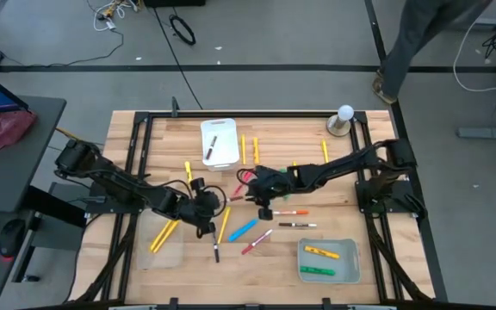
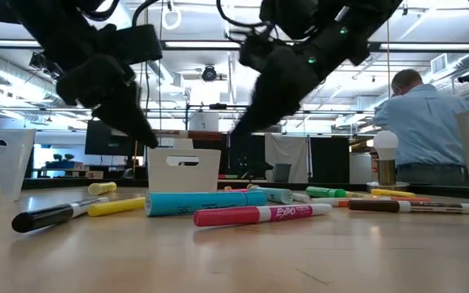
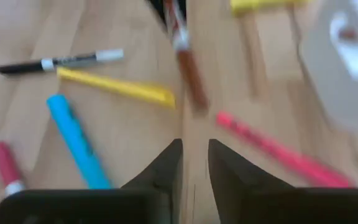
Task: Pick & Place Markers
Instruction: Put the brown marker pen into the white bin, then put the blue highlighter pen into the gray bin
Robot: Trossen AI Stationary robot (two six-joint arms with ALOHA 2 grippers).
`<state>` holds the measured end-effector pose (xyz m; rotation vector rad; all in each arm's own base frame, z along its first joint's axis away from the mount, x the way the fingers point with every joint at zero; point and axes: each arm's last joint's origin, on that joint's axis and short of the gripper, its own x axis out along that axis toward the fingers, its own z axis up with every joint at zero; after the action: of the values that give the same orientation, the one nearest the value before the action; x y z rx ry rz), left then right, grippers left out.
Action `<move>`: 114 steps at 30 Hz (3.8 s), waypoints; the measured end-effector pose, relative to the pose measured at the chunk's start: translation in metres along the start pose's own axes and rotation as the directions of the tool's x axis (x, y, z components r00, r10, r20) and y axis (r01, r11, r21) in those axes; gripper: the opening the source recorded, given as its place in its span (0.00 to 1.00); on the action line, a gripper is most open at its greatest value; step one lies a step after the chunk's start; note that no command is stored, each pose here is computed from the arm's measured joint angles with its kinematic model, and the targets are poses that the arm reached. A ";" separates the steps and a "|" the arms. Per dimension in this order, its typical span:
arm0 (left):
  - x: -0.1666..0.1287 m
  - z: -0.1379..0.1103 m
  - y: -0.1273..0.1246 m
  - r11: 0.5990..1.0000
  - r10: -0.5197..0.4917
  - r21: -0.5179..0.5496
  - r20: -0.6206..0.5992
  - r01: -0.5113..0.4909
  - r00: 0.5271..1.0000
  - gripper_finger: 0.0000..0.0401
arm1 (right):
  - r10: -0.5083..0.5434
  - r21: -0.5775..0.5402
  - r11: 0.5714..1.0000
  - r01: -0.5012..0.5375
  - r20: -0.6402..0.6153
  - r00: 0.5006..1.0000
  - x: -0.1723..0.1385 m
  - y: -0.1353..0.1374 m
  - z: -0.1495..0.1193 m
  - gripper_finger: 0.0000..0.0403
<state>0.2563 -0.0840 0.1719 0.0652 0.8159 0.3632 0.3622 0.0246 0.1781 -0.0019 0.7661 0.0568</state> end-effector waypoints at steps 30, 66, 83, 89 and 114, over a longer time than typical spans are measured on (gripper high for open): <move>0.080 0.044 0.211 0.734 -0.064 -0.641 -0.396 -0.226 0.916 0.13 | -0.053 -0.034 0.998 0.057 0.110 0.993 -0.019 0.055 0.004 0.15; -0.029 0.059 0.116 0.934 0.167 -0.336 0.123 -0.117 0.978 0.34 | -0.148 0.102 0.988 0.112 0.510 0.847 -0.011 0.069 0.008 0.15; -0.021 0.006 0.026 0.949 -0.085 -0.231 0.470 0.215 0.879 0.34 | -0.087 0.116 0.993 0.028 0.542 0.836 -0.039 0.075 0.019 0.15; -0.021 0.007 0.029 0.949 -0.059 -0.248 0.474 0.197 0.879 0.34 | -0.144 0.173 0.981 0.090 0.328 0.934 -0.089 0.065 0.009 0.15; -0.022 0.007 0.027 0.936 -0.068 -0.274 0.475 0.221 0.877 0.34 | -0.091 0.341 0.936 0.087 -0.004 0.996 -0.088 0.071 -0.105 0.55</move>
<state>0.2396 -0.0655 0.1969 -0.2109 0.2784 0.3148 0.2229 0.0883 0.1645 0.2937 0.7551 -0.1627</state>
